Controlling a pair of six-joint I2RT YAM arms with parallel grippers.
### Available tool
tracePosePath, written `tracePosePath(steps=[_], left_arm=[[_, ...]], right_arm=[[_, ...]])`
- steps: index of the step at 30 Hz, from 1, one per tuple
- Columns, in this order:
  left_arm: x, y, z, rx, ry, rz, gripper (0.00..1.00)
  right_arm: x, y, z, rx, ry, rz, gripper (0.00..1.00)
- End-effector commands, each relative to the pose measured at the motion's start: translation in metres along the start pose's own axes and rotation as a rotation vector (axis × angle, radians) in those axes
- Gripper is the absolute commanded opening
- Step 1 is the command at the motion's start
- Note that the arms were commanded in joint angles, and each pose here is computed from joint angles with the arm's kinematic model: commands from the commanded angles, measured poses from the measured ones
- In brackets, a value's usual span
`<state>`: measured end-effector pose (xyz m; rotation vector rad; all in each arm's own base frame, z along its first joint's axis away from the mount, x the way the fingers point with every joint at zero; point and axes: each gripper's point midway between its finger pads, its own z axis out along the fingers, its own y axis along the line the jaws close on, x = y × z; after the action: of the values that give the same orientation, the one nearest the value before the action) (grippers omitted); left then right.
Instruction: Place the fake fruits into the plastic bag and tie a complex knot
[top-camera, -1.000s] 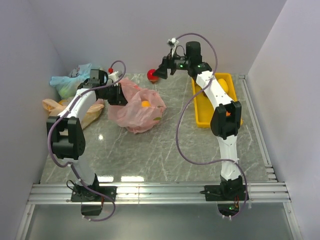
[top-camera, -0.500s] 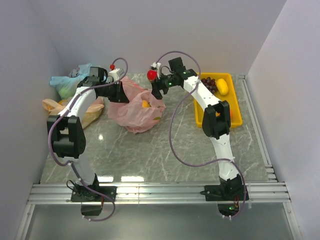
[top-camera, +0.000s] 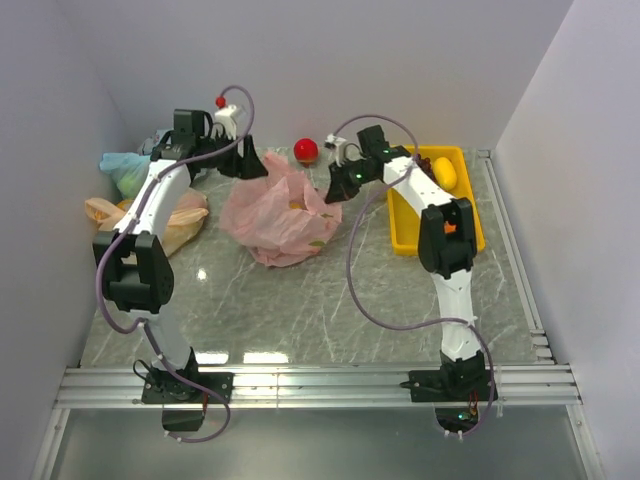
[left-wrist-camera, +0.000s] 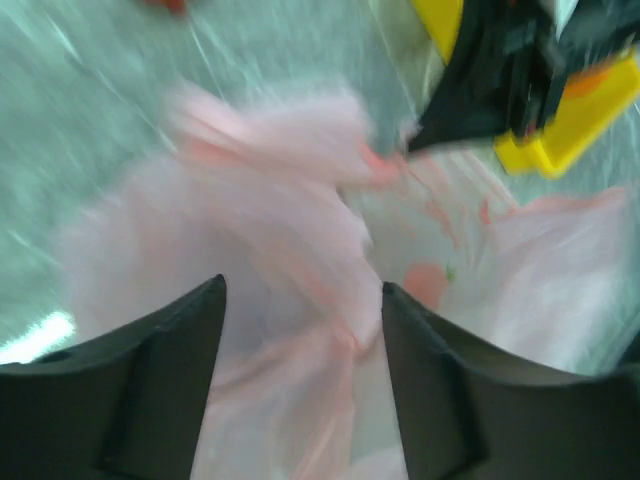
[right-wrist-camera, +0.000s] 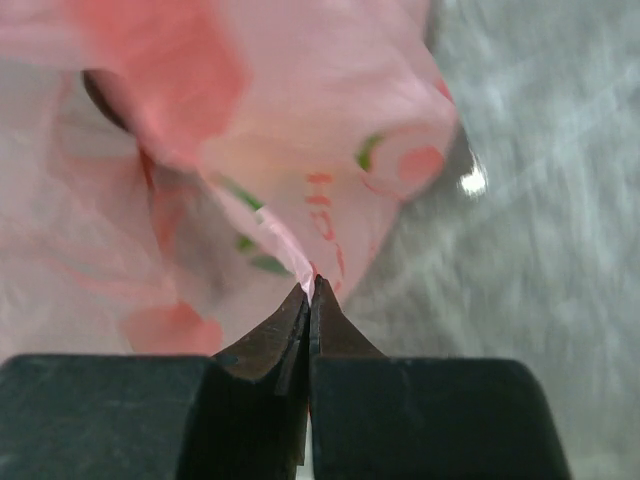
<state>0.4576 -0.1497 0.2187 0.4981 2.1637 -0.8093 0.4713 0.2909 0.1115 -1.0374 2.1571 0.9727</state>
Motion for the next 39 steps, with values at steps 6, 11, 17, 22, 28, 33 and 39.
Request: tracePosePath(steps=[6, 11, 17, 22, 28, 33, 39], left_arm=[[-0.119, 0.03, -0.005, -0.164, -0.358, 0.067, 0.85], [-0.12, 0.07, 0.069, -0.264, -0.314, 0.086, 0.88], [-0.113, 0.081, 0.155, -0.264, -0.329, 0.101, 0.89], [-0.101, 0.088, 0.199, -0.25, -0.387, 0.108, 0.95], [-0.108, 0.083, 0.234, -0.224, -0.472, 0.157, 0.99], [-0.102, 0.084, 0.253, -0.24, -0.505, 0.198, 0.99], [-0.104, 0.09, 0.263, -0.245, -0.544, 0.235, 0.92]], right_arm=[[0.0, -0.006, -0.092, 0.193, -0.031, 0.042, 0.0], [0.022, -0.011, -0.118, 0.266, 0.022, 0.069, 0.0], [0.033, -0.007, -0.141, 0.32, 0.036, 0.115, 0.0], [0.034, -0.004, -0.153, 0.321, 0.032, 0.153, 0.0], [0.026, -0.005, -0.159, 0.331, 0.028, 0.158, 0.0], [0.022, -0.01, -0.162, 0.345, 0.022, 0.183, 0.0], [0.015, -0.011, -0.166, 0.357, 0.007, 0.2, 0.0]])
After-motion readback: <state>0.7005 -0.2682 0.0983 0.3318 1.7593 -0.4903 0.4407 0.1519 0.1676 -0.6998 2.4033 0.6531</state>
